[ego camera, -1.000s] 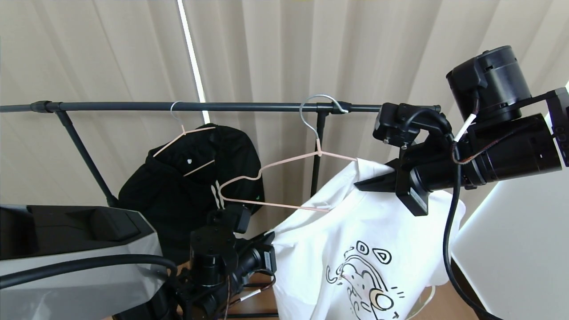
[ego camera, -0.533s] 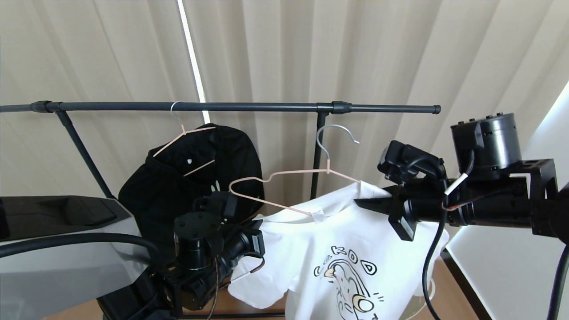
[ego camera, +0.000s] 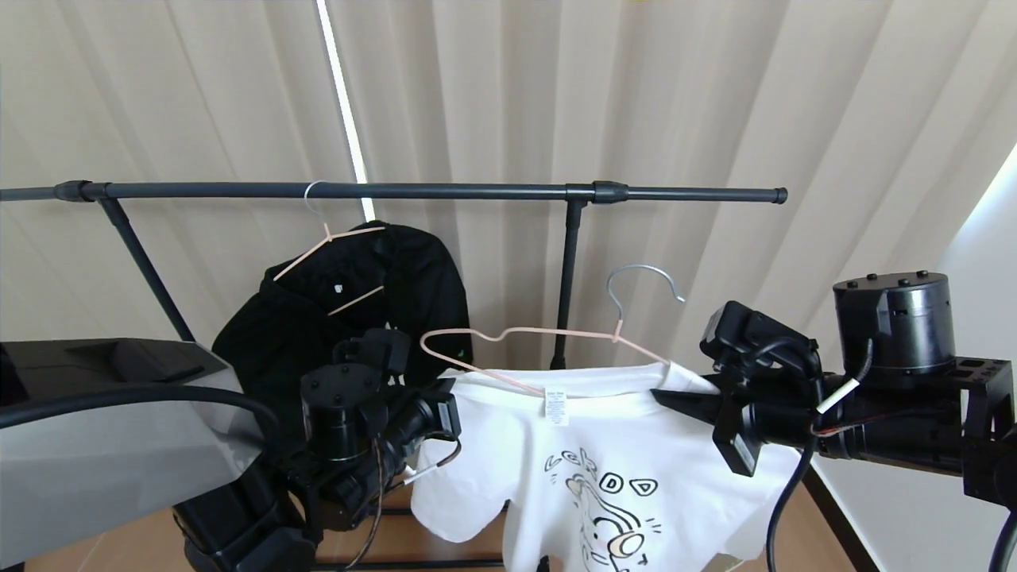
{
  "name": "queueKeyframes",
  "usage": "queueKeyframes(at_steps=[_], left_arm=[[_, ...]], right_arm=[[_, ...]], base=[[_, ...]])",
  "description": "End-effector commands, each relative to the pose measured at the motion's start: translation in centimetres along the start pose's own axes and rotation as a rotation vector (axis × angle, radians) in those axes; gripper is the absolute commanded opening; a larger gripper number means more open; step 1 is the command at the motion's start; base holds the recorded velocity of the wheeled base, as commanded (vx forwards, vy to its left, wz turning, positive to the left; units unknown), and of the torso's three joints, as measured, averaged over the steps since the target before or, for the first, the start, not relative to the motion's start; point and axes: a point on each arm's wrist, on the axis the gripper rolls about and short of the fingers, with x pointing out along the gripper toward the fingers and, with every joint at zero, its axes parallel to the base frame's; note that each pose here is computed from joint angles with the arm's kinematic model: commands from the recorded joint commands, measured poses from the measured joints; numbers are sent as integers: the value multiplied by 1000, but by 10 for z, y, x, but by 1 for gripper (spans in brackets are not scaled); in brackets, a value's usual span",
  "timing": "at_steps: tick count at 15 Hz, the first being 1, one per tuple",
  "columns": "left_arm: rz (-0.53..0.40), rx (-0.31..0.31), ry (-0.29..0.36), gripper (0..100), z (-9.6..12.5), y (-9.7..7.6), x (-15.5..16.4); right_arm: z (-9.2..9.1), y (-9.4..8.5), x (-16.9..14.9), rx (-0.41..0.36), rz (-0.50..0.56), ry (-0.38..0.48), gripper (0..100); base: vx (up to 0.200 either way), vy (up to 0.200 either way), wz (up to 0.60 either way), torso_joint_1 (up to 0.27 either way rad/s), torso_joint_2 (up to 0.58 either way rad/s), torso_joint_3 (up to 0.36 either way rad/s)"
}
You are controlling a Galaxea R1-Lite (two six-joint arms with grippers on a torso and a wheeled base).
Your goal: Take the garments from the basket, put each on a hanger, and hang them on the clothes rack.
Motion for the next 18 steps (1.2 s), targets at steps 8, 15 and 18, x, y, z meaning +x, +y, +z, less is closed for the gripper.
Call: queueKeyframes(at_steps=[8,15,18], left_arm=[[62,-7,-40,0,10,20,9],[85,0,-62,0,17,31,12],[80,1,-59,0,17,32,12]], right_arm=[[-9,1,-1,10,-4,33,0],[-16,-7,0,12,-26,59,0],[-22,-13,0,-18,-42,80,0]], base=[[0,0,0,0,0,0],[0,0,0,0,0,0],[0,0,0,0,0,0]])
